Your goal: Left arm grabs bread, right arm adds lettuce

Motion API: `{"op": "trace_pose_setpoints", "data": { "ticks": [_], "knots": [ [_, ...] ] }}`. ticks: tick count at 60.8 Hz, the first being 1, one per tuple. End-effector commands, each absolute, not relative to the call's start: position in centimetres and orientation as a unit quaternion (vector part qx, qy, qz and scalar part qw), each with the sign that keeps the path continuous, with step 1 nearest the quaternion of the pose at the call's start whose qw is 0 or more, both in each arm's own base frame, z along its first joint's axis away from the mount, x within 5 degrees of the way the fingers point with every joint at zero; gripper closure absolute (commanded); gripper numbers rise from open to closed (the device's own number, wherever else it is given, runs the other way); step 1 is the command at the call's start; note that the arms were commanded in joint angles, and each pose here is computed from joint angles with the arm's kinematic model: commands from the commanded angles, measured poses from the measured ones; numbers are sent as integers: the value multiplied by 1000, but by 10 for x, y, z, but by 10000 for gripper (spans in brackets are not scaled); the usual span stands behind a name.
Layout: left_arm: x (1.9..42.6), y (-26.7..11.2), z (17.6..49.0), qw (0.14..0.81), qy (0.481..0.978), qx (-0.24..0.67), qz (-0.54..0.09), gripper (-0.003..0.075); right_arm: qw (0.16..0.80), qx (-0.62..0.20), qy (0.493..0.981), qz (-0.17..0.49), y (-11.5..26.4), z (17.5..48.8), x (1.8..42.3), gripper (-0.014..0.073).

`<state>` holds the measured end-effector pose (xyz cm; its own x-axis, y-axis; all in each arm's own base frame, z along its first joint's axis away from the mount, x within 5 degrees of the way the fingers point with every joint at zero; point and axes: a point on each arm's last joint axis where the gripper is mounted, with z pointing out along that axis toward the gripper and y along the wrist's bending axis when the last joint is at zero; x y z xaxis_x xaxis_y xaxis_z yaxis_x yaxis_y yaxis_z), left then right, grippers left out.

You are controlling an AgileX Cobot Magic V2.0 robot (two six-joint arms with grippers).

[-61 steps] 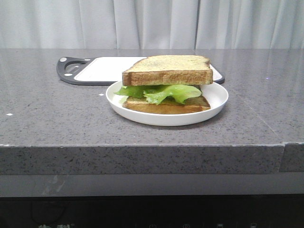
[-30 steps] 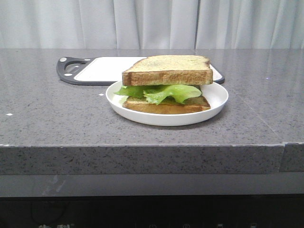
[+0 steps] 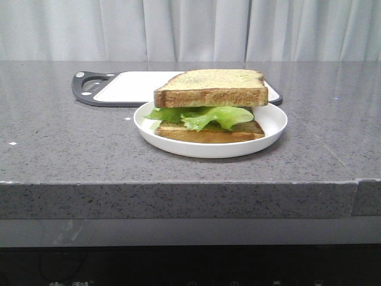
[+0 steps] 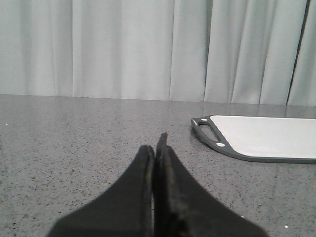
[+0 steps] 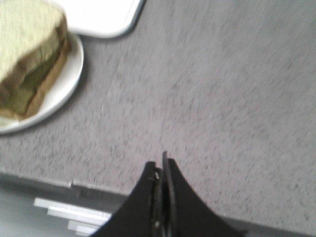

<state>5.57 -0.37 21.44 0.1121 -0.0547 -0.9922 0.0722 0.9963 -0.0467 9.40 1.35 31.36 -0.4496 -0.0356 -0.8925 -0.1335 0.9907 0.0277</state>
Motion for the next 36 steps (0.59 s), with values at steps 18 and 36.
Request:
{"op": "trace_pose_setpoints", "data": {
  "ticks": [18,36],
  "knots": [
    [53,-3,221,777,628,2,-44,741,699,2,715,29,3,250,54,713],
    [53,-3,221,777,628,2,-44,741,739,9,674,24,1,206,55,713]
  ]
}}
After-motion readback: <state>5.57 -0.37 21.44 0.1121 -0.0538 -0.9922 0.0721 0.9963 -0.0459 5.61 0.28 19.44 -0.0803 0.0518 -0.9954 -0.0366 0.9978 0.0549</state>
